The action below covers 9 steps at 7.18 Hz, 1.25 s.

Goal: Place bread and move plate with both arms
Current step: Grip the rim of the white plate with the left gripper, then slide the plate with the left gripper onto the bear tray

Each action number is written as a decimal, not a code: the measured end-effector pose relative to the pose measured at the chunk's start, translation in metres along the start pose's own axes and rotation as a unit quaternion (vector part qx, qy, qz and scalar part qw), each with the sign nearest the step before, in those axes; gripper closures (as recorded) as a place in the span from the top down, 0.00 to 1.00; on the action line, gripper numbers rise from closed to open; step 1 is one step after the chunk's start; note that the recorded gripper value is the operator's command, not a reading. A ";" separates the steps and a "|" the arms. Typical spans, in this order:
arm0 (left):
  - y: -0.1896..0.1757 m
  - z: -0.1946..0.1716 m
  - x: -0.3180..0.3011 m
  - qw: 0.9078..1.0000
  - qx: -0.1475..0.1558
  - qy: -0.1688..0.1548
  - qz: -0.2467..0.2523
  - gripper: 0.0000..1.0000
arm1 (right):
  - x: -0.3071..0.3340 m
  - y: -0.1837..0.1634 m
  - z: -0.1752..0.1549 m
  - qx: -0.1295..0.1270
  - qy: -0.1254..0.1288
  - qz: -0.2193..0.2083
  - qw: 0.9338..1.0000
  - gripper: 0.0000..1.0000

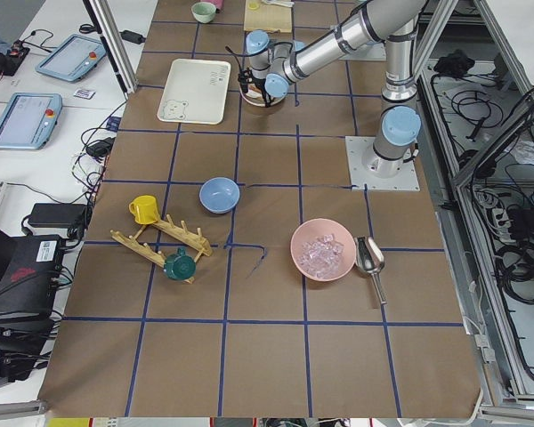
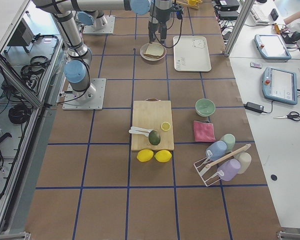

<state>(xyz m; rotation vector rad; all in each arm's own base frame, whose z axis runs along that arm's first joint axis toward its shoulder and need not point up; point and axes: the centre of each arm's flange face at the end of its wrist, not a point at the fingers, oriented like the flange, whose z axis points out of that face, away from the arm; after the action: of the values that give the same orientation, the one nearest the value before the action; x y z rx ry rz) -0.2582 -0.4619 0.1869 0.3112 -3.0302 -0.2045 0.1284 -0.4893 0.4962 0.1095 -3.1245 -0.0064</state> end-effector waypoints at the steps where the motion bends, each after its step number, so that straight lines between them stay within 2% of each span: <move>1: 0.000 -0.008 0.000 1.000 0.008 0.004 0.010 0.00 | 0.000 0.000 0.001 0.000 0.002 0.000 1.000 1.00; 3: -0.002 -0.033 -0.003 0.999 0.024 0.035 0.029 0.00 | 0.001 0.000 0.002 -0.001 0.005 -0.002 1.000 1.00; 6: -0.022 -0.077 -0.038 0.994 0.044 0.102 0.010 0.00 | 0.001 0.000 0.003 -0.001 0.004 -0.002 1.000 1.00; 9: -0.089 -0.124 -0.056 0.985 0.068 0.157 -0.013 0.00 | 0.001 -0.001 0.003 -0.001 0.004 0.000 1.000 1.00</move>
<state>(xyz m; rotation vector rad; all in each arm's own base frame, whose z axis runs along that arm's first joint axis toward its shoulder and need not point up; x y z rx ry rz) -0.1732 -0.5519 0.2921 0.3562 -2.7317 0.0481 0.1274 -0.4899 0.4933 0.1099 -3.1161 -0.0096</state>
